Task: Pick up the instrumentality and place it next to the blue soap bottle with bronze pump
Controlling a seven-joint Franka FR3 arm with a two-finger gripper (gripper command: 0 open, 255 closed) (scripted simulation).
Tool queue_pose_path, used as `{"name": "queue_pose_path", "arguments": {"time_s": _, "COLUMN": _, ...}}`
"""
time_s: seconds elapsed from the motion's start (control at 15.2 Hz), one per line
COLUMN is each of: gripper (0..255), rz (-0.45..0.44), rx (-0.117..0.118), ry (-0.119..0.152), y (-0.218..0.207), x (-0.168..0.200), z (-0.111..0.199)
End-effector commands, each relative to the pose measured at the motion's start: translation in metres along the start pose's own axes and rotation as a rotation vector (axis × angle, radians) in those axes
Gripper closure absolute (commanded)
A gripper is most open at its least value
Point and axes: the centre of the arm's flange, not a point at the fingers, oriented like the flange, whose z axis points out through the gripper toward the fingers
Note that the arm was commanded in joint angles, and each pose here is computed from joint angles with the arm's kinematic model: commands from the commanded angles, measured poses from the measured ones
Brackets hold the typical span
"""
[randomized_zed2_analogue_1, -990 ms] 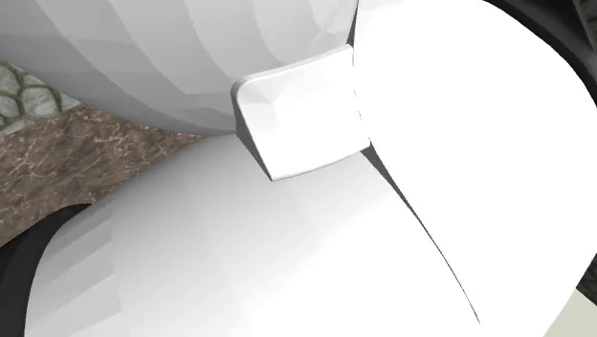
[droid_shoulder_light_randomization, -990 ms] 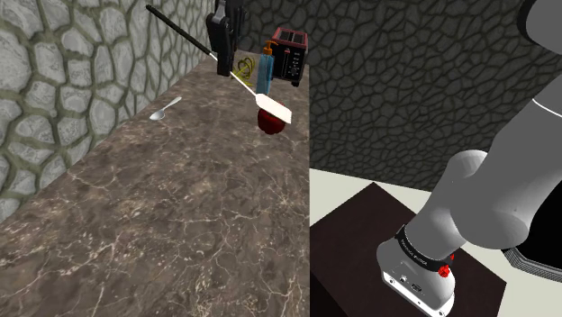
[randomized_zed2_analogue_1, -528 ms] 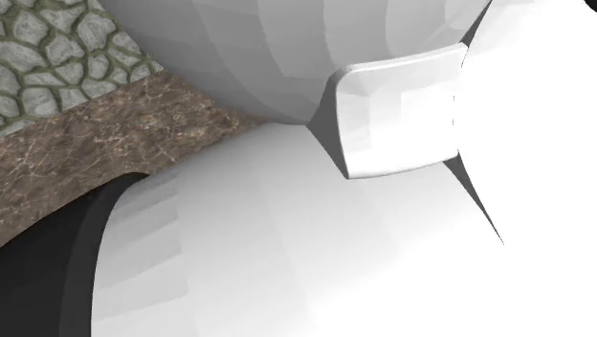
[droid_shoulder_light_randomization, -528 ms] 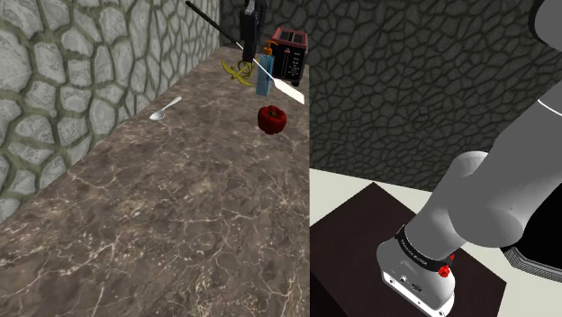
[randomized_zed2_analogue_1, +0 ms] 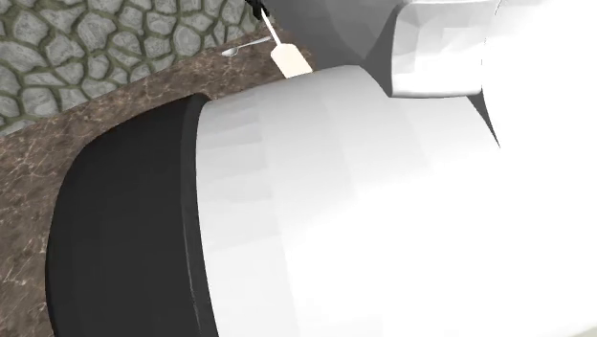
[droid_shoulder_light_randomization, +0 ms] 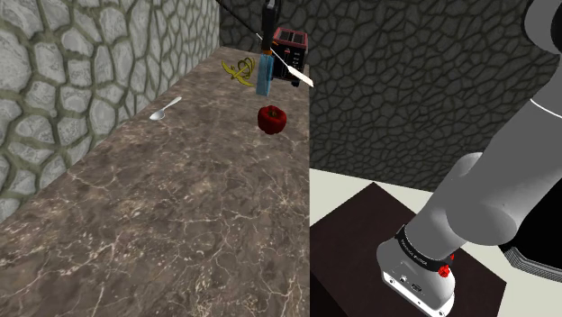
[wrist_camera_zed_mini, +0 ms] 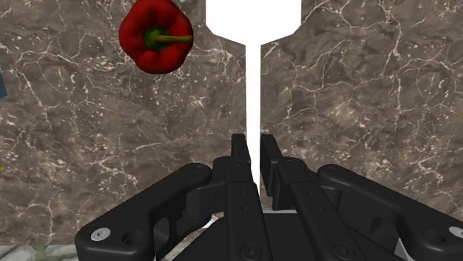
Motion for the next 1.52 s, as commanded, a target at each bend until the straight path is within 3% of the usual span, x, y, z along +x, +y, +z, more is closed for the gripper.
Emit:
{"name": "queue_pose_path", "arguments": {"time_s": 0.0, "gripper": 255, "rz": -0.002, "rx": 0.0, "ry": 0.0, "y": 0.025, "x": -0.007, "z": 0.0}}
{"name": "queue_pose_path", "arguments": {"time_s": 0.86, "gripper": 255, "rz": -0.002, "rx": 0.0, "ry": 0.0, "y": 0.193, "x": -0.045, "z": -0.002}}
{"name": "queue_pose_path", "arguments": {"time_s": 1.45, "gripper": 255, "rz": -0.002, "rx": 0.0, "ry": 0.0, "y": 0.193, "x": -0.048, "z": 0.045}}
